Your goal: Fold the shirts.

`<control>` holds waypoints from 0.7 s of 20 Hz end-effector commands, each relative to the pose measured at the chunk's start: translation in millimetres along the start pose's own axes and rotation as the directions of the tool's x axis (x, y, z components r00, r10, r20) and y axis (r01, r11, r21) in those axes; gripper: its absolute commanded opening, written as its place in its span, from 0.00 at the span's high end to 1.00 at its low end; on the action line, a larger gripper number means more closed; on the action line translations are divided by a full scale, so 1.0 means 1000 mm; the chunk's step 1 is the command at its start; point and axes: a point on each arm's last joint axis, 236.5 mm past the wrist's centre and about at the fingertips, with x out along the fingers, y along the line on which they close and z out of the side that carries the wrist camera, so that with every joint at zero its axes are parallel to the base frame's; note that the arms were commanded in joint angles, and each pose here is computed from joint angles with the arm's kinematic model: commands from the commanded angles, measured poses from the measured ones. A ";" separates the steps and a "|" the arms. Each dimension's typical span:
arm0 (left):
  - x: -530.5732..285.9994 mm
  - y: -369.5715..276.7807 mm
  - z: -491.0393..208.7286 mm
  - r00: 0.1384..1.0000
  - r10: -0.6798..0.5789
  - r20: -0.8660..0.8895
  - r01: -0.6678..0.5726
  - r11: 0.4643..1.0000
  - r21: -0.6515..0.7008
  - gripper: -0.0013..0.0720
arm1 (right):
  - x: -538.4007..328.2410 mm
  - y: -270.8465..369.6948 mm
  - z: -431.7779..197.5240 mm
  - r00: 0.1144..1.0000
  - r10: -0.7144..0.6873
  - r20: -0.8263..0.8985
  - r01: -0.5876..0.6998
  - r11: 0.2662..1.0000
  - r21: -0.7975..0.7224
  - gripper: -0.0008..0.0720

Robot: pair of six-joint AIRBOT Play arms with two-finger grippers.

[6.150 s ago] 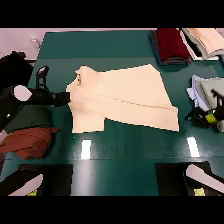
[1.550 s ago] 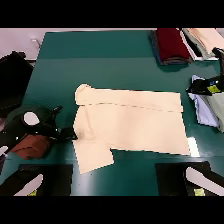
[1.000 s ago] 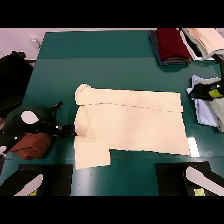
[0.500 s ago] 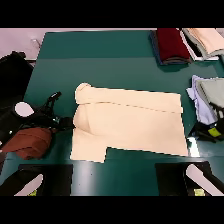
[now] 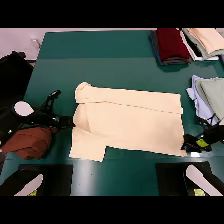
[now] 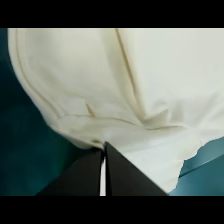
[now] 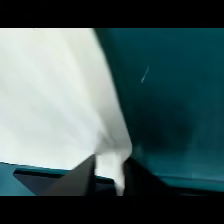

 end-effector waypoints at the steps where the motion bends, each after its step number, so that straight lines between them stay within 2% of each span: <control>1: -0.009 -0.005 0.003 1.000 -0.002 -0.006 0.002 0.999 0.036 0.96 | -0.008 0.017 0.013 0.999 -0.043 0.029 0.046 0.991 -0.125 0.91; 2: -0.017 -0.011 0.006 1.000 -0.007 0.001 0.007 0.998 0.057 0.96 | -0.018 0.023 0.017 0.998 -0.053 0.041 0.059 0.986 -0.156 0.96; 5: -0.051 -0.029 0.016 0.995 -0.012 0.098 0.002 0.994 0.107 0.96 | -0.049 0.038 0.027 0.995 -0.064 0.072 0.078 0.973 -0.219 0.96; 10: -0.089 -0.015 -0.038 0.994 0.112 0.012 -0.113 0.989 0.096 0.96 | -0.087 0.057 0.030 0.992 -0.080 0.103 0.107 0.950 -0.295 0.96; 14: -0.099 -0.018 -0.048 0.993 0.114 0.021 -0.115 0.991 0.075 0.96 | -0.116 0.072 0.047 0.976 -0.078 0.204 0.141 0.938 -0.317 0.96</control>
